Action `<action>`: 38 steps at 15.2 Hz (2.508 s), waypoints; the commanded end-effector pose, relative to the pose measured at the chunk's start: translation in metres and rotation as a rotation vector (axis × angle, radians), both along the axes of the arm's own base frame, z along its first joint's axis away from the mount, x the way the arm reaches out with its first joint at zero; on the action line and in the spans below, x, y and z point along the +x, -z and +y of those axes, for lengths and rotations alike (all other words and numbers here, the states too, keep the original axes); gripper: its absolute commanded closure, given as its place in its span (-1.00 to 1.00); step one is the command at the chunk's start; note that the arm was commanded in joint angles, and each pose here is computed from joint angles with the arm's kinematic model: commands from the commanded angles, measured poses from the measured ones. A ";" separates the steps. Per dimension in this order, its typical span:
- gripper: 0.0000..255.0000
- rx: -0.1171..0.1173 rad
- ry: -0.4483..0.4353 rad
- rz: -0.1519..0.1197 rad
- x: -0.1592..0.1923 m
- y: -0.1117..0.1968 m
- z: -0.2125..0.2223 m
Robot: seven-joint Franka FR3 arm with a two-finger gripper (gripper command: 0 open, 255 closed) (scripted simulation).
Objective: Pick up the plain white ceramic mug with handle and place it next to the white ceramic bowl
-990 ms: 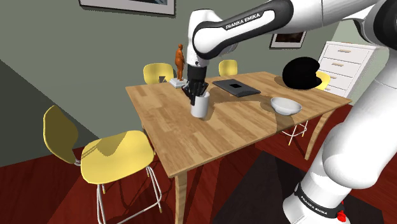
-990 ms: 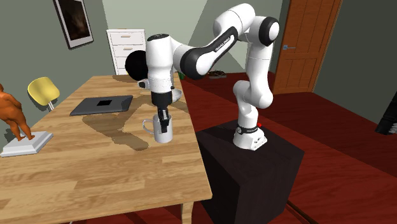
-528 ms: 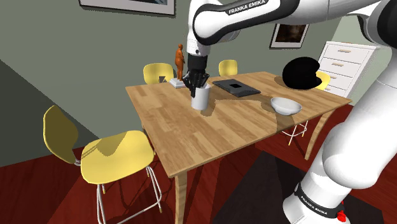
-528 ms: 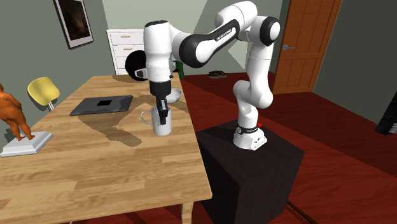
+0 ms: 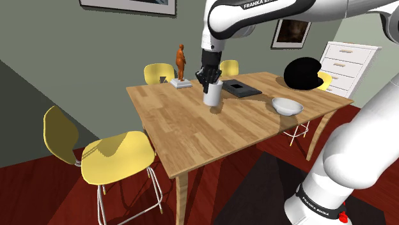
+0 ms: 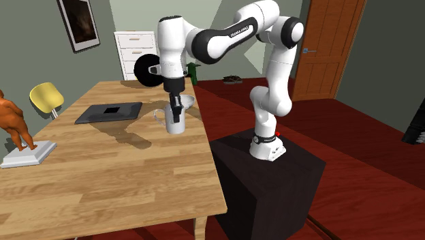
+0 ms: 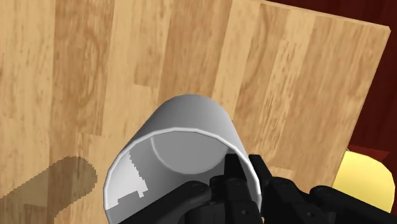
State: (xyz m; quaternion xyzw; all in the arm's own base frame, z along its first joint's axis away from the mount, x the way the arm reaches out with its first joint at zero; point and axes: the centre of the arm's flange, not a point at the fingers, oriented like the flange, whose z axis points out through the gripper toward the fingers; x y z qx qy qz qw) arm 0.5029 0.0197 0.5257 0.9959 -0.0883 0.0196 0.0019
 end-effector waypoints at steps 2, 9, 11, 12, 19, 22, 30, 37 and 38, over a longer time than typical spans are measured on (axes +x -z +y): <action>1.00 0.000 -0.001 0.000 -0.017 0.000 -0.035; 1.00 0.000 -0.001 0.000 -0.058 -0.001 -0.118; 1.00 0.000 -0.001 0.000 -0.070 -0.001 -0.142; 1.00 0.000 -0.001 0.000 -0.076 -0.001 -0.153; 1.00 0.000 -0.001 0.000 -0.117 -0.001 -0.236; 1.00 0.000 -0.001 0.000 -0.135 -0.001 -0.271; 1.00 0.000 -0.001 0.000 -0.183 -0.002 -0.366; 1.00 0.000 -0.001 0.000 -0.224 -0.002 -0.448; 1.00 0.000 -0.001 0.000 -0.224 0.003 -0.448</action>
